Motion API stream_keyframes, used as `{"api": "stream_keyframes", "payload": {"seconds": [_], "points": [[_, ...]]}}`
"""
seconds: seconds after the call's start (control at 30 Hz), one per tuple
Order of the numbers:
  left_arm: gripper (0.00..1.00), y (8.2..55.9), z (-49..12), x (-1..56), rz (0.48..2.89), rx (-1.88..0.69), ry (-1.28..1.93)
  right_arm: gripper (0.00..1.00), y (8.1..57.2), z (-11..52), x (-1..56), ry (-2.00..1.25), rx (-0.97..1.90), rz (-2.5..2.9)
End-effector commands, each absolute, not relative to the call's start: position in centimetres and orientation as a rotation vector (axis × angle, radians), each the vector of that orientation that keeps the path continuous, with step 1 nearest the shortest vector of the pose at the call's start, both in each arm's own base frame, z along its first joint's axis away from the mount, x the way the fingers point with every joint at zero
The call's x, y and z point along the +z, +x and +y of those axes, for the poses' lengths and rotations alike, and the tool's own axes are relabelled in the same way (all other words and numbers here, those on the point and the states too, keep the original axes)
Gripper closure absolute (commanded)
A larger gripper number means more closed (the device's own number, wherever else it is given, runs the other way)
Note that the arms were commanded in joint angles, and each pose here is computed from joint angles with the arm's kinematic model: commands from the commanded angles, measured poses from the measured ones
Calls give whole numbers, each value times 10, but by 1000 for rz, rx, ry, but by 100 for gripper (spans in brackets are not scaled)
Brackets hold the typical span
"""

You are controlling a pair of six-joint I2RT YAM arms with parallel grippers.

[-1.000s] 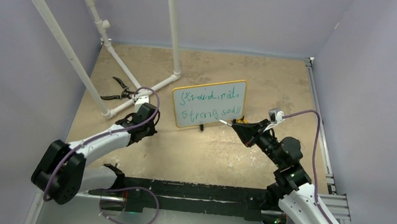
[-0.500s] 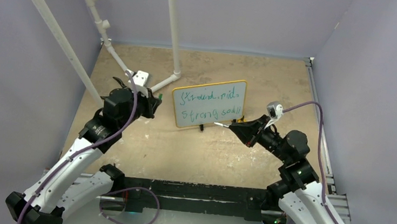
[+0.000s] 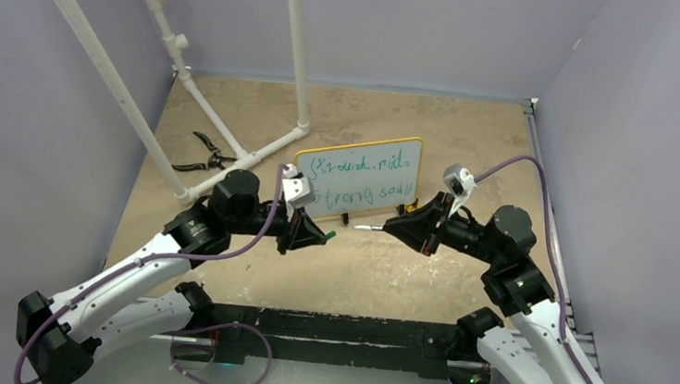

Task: Write a sentence on the whiteboard
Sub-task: Close the whiteboard marker at the center of the board.

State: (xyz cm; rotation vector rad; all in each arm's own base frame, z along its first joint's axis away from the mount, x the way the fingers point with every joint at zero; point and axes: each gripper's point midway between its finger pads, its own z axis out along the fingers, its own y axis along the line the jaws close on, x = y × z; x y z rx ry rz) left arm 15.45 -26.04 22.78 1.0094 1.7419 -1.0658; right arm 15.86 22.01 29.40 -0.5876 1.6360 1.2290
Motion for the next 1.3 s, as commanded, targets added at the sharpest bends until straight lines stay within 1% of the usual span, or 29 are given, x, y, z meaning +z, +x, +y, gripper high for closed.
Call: {"api": "stream_keyframes", "payload": {"seconds": [0.0,0.33,1.27], "points": [[100,132,-281,234,1598,-1199,1146,100,138,228,305,-705,1331,1614],[100,112,-287,232,1544,-1271,1223,100,120,231,283,-794,1432,1693],[100,97,-292,233,1515,-1324,1285,100,117,233,290,-791,1465,1670]]}}
